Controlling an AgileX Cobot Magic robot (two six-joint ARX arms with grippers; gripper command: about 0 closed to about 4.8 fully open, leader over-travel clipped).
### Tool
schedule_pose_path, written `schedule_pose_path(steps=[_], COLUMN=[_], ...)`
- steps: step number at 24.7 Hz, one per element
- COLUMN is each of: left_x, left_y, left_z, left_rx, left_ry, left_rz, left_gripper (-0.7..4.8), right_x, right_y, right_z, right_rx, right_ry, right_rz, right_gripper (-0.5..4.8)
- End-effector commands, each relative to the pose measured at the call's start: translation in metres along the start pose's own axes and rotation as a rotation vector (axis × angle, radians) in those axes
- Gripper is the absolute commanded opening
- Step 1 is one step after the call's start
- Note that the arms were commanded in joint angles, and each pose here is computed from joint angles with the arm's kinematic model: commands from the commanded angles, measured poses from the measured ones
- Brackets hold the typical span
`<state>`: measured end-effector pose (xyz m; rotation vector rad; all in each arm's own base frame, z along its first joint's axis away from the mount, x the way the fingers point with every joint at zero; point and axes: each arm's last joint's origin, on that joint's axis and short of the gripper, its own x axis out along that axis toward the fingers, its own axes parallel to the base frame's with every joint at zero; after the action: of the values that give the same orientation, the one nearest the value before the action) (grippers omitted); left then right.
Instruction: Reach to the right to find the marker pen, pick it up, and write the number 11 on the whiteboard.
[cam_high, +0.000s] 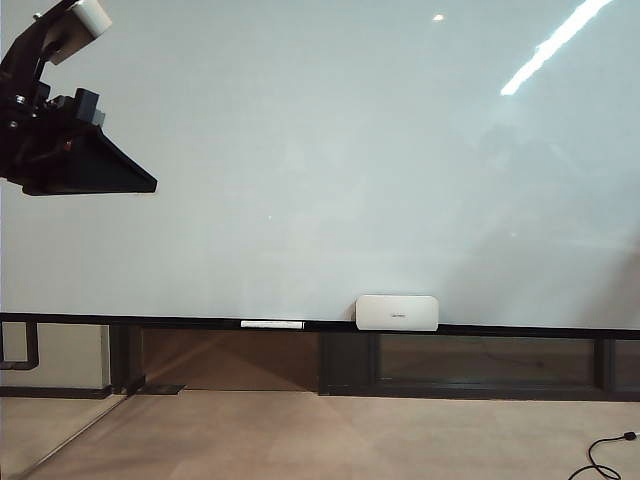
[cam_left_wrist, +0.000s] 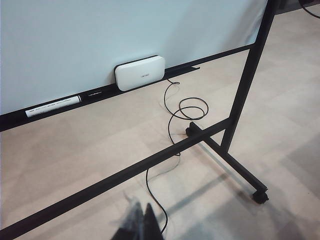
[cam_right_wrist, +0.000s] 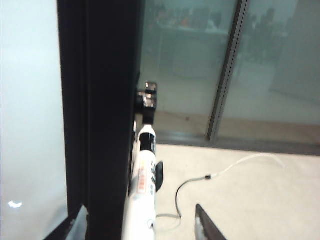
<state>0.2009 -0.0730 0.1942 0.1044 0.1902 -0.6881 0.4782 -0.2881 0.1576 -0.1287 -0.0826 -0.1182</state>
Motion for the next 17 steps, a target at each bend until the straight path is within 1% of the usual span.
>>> schedule_pose_path(steps=[1, 8, 12, 17], left_x=[0.000, 0.000, 0.000, 0.000], left_y=[0.000, 0.000, 0.000, 0.001], left_z=[0.003, 0.003, 0.003, 0.003], left_rx=[0.008, 0.008, 0.008, 0.003], left_ry=[-0.016, -0.016, -0.016, -0.015], left_rz=[0.005, 0.005, 0.005, 0.010], left_gripper=[-0.05, -0.05, -0.05, -0.05], right_x=[0.001, 0.004, 0.004, 0.004], right_y=[0.003, 0.008, 0.010, 0.008], right_z=[-0.003, -0.018, -0.018, -0.016], right_rx=[-0.022, -0.022, -0.029, -0.034], right_ry=[-0.042, -0.047, -0.060, -0.078], right_rz=[0.010, 0.004, 0.005, -0.024], right_gripper=[2.73, 2.73, 2.73, 2.73])
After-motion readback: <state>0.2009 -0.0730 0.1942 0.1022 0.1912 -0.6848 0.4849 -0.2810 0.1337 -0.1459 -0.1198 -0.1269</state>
